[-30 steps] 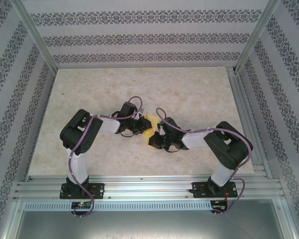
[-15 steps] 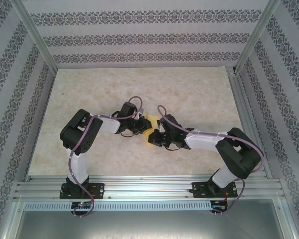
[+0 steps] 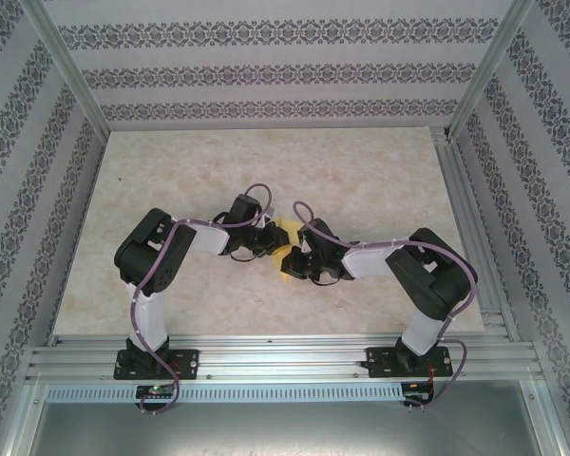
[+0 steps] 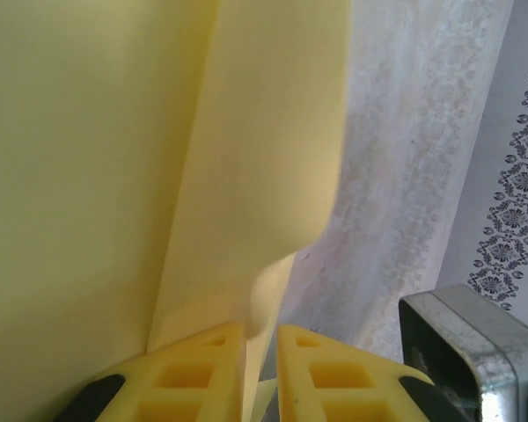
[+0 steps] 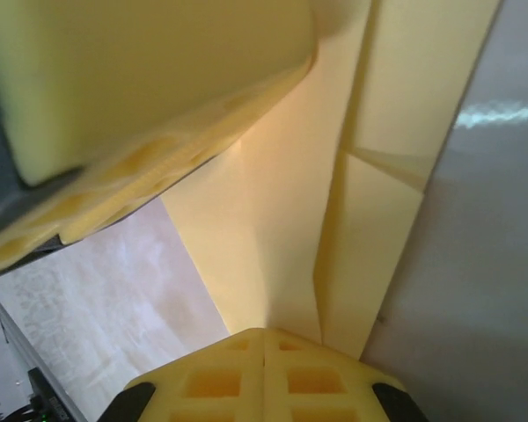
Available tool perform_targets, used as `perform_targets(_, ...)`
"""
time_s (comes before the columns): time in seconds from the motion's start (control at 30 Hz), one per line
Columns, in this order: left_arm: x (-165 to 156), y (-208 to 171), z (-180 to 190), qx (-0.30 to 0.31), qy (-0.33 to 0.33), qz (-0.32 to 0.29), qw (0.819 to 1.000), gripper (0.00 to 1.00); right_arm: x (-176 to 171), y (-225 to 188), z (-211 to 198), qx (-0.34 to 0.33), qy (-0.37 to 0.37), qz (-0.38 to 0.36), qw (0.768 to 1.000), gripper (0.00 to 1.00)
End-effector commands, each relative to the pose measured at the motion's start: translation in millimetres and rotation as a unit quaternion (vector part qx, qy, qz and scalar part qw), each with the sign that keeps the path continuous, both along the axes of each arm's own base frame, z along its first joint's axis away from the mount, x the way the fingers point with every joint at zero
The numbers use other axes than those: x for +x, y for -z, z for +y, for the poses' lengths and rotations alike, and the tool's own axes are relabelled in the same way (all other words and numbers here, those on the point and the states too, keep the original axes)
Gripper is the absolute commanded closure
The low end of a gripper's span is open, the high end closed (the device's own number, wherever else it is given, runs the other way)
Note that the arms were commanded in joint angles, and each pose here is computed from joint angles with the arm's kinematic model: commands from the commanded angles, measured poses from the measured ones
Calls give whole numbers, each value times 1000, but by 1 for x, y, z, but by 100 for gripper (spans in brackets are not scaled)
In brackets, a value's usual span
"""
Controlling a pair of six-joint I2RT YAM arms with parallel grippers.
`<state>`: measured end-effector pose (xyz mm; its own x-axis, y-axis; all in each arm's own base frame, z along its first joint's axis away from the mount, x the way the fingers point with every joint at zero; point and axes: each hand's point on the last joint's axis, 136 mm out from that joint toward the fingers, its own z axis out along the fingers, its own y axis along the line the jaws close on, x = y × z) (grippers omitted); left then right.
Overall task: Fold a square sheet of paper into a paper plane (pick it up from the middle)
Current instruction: Fourth fold the wing at the center of the table.
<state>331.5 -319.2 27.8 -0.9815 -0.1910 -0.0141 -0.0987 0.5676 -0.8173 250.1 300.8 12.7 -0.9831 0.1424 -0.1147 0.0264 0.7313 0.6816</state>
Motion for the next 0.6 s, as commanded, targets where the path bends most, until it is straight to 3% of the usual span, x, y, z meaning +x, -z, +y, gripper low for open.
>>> perform_targets(0.0,-6,3,-4,9,15,4,1000,80,-11,26,-18,-35,7,17,999,96)
perform_targets(0.17,5,-9,-8,17,33,-23,999,75,-28,42,-32,-41,10,42,998,100)
perform_targets(0.57,41,-3,-6,42,31,-44,998,75,-36,47,-41,-48,-2,56,997,100)
